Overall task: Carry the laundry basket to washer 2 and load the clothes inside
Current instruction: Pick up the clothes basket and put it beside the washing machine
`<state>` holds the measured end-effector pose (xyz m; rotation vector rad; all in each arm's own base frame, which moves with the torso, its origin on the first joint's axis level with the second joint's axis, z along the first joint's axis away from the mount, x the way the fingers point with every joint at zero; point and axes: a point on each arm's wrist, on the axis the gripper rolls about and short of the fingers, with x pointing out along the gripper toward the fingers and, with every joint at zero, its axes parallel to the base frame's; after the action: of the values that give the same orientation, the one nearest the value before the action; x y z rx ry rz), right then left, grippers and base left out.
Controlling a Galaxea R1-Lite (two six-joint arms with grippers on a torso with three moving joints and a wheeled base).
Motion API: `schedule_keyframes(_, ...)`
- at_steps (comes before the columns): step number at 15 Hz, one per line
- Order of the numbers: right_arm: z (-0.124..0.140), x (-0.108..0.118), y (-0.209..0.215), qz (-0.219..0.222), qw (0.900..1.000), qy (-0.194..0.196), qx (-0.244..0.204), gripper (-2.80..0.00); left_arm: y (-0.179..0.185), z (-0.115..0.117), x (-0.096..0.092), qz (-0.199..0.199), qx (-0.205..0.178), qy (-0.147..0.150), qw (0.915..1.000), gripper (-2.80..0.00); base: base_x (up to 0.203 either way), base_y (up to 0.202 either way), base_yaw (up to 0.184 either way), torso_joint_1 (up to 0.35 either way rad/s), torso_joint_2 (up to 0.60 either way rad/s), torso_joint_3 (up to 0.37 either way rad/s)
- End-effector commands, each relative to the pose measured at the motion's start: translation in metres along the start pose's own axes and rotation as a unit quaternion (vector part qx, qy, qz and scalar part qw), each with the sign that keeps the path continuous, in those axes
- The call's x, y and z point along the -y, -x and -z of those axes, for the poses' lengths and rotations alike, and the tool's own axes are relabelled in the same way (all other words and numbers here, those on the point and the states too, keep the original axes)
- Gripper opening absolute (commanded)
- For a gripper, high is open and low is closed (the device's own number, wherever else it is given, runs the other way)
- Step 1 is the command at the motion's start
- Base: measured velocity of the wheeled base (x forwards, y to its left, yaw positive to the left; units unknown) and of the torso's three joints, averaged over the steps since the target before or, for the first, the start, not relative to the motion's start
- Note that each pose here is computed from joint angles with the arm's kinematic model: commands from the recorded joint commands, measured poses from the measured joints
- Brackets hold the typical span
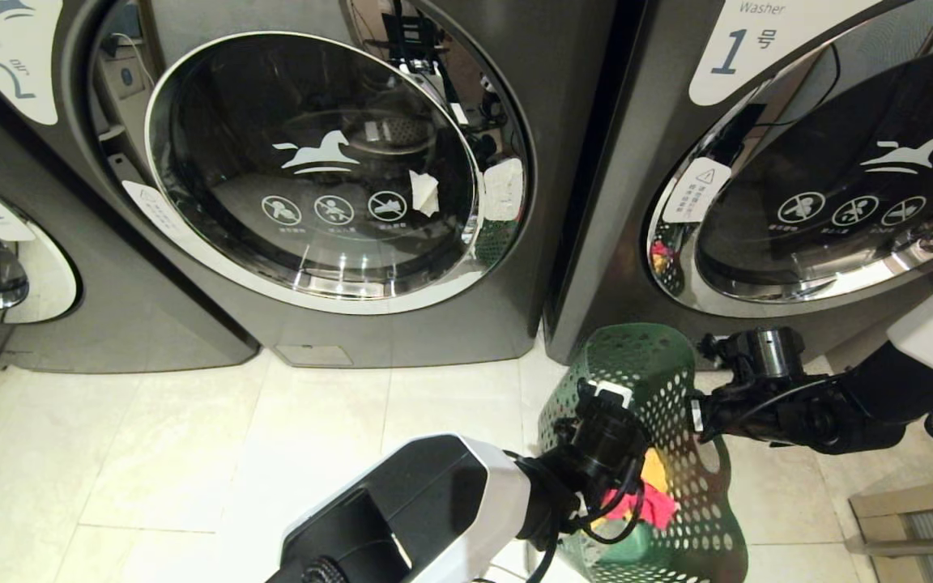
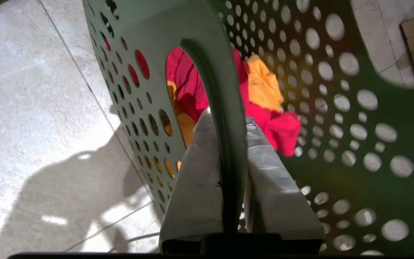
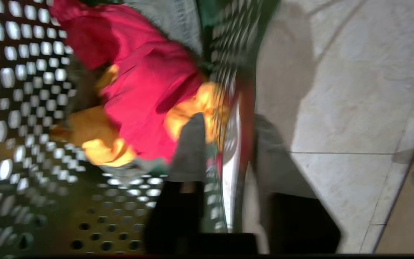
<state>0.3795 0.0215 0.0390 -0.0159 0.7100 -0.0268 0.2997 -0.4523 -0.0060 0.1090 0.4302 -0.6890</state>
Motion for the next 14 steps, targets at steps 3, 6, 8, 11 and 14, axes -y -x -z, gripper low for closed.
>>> schedule_keyframes(3,0.006,0.0,-0.003,0.01,1.0,-0.001,-0.006,0.0,0.0,-0.001,0.002,0.001,0.004,0.001,1.0,-2.8,0.0,0.0,0.0,0.0,0.0,0.0)
schedule_keyframes(6,0.009,0.0,-0.002,0.009,1.0,0.0,-0.001,0.0,-0.001,0.002,0.002,0.0,0.001,0.019,0.9998,-2.8,0.0,0.0,0.0,0.0,0.0,0.0)
schedule_keyframes(8,0.012,0.0,-0.002,0.008,1.0,0.001,0.003,0.0,-0.003,0.006,0.002,-0.001,-0.002,0.032,0.9995,-2.8,0.0,0.0,0.0,0.0,0.0,0.0)
schedule_keyframes(11,0.016,0.0,0.0,0.007,1.0,0.001,-0.003,0.0,-0.004,0.01,0.001,-0.005,-0.007,0.044,0.999,0.0,0.0,0.0,0.0,0.0,0.0,0.0)
schedule_keyframes(14,0.015,-0.001,0.0,0.007,1.0,0.002,0.004,0.0,-0.003,0.009,0.002,-0.004,-0.005,0.044,0.999,0.0,0.0,0.0,0.0,0.0,0.0,0.0)
